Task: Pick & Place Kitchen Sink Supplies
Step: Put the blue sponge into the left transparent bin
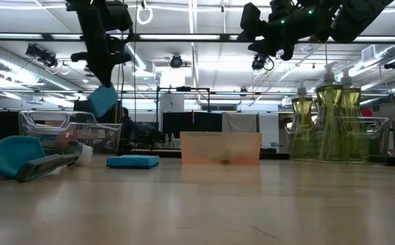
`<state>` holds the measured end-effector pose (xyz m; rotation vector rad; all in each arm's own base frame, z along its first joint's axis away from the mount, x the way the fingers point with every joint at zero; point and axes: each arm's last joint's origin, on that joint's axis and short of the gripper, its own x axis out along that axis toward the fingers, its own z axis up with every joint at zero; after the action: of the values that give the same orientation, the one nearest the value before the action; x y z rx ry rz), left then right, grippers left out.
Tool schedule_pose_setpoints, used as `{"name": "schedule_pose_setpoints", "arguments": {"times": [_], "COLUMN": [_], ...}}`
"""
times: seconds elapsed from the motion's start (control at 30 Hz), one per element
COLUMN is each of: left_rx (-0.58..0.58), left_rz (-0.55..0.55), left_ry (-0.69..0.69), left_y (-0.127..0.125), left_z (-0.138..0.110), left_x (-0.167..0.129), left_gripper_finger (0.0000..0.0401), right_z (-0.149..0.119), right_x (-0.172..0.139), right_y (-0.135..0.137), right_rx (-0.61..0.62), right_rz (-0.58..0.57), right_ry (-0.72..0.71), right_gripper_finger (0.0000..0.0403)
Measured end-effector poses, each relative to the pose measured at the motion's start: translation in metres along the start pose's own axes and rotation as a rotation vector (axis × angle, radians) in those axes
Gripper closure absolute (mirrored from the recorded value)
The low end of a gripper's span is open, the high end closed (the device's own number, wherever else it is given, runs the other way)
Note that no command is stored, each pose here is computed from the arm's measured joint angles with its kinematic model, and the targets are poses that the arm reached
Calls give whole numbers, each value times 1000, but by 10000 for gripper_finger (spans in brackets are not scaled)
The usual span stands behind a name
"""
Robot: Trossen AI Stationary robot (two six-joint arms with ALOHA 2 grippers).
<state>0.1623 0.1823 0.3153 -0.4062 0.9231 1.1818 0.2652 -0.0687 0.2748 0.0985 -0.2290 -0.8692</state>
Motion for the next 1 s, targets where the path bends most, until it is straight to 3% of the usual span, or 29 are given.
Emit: {"name": "schedule_pose_setpoints", "arguments": {"times": [0.43,0.8,1.0], "left_rx": [-1,23,8], "left_rz": [147,150,70], "left_ry": [80,102,135], "left_y": [17,19,16], "left_z": [-7,-8,-9], "left_x": [4,4,6], "left_gripper_finger": [370,367,381], "right_z": [0,0,0], "right_x": [0,0,0], "right_y": [0,0,0], "right_rx": [-4,-3,-3], "right_rz": [-1,-1,-1], "right_ry": [3,3,3], "right_gripper_finger": [176,176,176]}}
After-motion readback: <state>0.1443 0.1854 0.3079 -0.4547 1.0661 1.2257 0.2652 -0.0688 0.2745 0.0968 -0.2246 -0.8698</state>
